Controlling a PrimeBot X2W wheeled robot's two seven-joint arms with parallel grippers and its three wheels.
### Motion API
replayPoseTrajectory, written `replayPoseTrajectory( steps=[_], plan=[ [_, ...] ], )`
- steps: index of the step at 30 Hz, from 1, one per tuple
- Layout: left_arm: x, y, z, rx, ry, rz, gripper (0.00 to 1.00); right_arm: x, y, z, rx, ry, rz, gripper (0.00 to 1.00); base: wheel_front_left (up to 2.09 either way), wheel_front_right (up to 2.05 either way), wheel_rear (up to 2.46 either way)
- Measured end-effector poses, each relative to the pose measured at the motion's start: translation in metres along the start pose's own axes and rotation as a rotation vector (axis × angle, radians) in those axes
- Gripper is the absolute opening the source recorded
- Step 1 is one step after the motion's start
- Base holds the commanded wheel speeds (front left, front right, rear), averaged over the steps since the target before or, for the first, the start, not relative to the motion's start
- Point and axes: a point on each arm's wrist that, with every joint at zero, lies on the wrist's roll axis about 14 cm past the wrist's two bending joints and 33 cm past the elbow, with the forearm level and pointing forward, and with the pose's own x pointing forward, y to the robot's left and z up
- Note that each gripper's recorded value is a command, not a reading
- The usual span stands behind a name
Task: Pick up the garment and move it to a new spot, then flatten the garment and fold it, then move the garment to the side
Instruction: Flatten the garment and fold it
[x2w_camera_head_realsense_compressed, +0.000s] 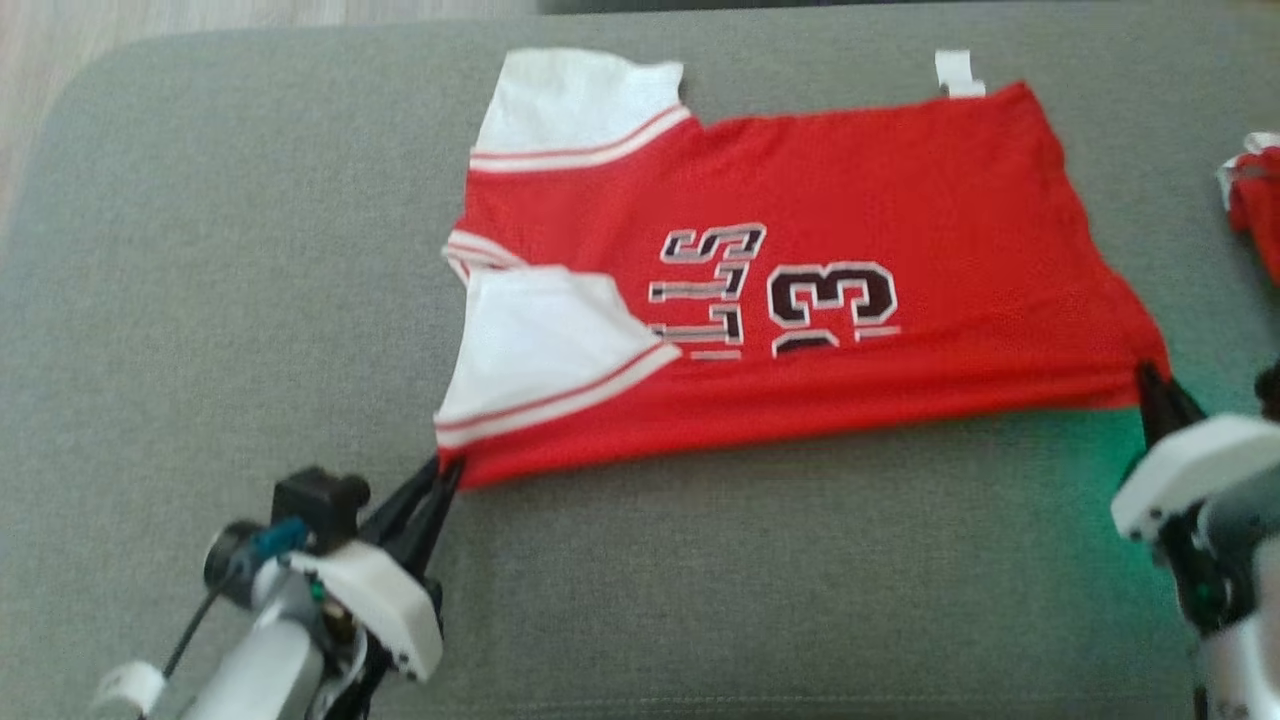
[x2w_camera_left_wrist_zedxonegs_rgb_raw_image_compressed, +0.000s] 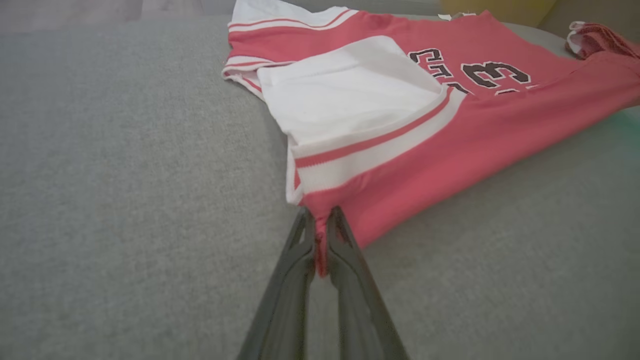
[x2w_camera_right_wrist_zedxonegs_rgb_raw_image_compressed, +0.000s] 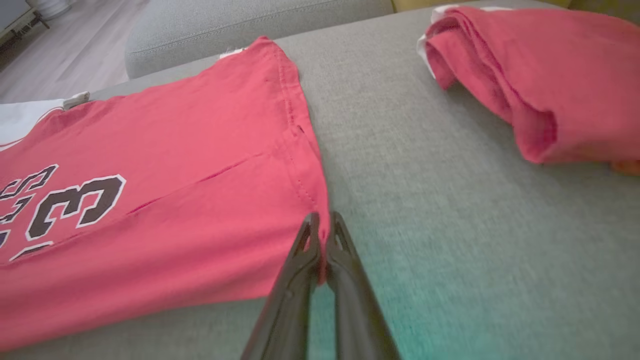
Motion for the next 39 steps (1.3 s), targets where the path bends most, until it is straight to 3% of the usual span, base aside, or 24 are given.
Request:
replayPoseTrajectory(
  steps=[10, 17, 19, 20, 21, 22, 27, 31, 36, 39],
  plan=[
    [-0.040, -0.029, -0.029, -0.025, 0.091, -0.036, 0.00, -0.062, -0.021, -0.039, 0.004, 0.066, -0.041, 0.00, 0.00, 0.00, 0.00],
    [-0.046, -0.032, -0.034, -0.023, 0.126, -0.035, 0.00, -0.077, -0.023, -0.055, 0.030, 0.104, -0.059, 0.00, 0.00, 0.00, 0.00],
    [-0.046, -0.032, -0.036, -0.021, 0.143, -0.036, 0.00, -0.077, -0.021, -0.053, 0.034, 0.104, -0.058, 0.72, 0.00, 0.00, 0.00],
    [-0.045, -0.032, -0.038, -0.022, 0.150, -0.036, 0.24, -0.076, -0.021, -0.053, 0.034, 0.104, -0.058, 1.00, 0.00, 0.00, 0.00],
    [-0.045, -0.033, -0.040, -0.023, 0.159, -0.040, 0.56, -0.076, -0.022, -0.052, 0.037, 0.101, -0.064, 1.00, 0.00, 0.00, 0.00],
    [-0.045, -0.034, -0.042, -0.025, 0.168, -0.042, 1.00, -0.076, -0.025, -0.051, 0.036, 0.098, -0.074, 1.00, 0.00, 0.00, 0.00],
    [-0.043, -0.031, -0.044, -0.024, 0.185, -0.031, 1.00, -0.075, -0.027, -0.040, 0.018, 0.069, -0.084, 1.00, 0.00, 0.00, 0.00],
    [-0.037, -0.023, -0.019, 0.002, 0.116, -0.019, 1.00, -0.075, -0.028, -0.016, 0.018, -0.019, -0.093, 1.00, 0.00, 0.00, 0.00],
    [0.000, 0.003, 0.059, 0.201, -0.034, -0.042, 1.00, -0.061, -0.013, -0.002, 0.015, -0.070, -0.055, 1.00, 0.00, 0.00, 0.00],
    [0.035, 0.008, 0.130, 0.229, -0.172, -0.072, 1.00, -0.049, -0.006, 0.001, 0.010, -0.079, -0.038, 1.00, 0.00, 0.00, 0.00]
  ],
)
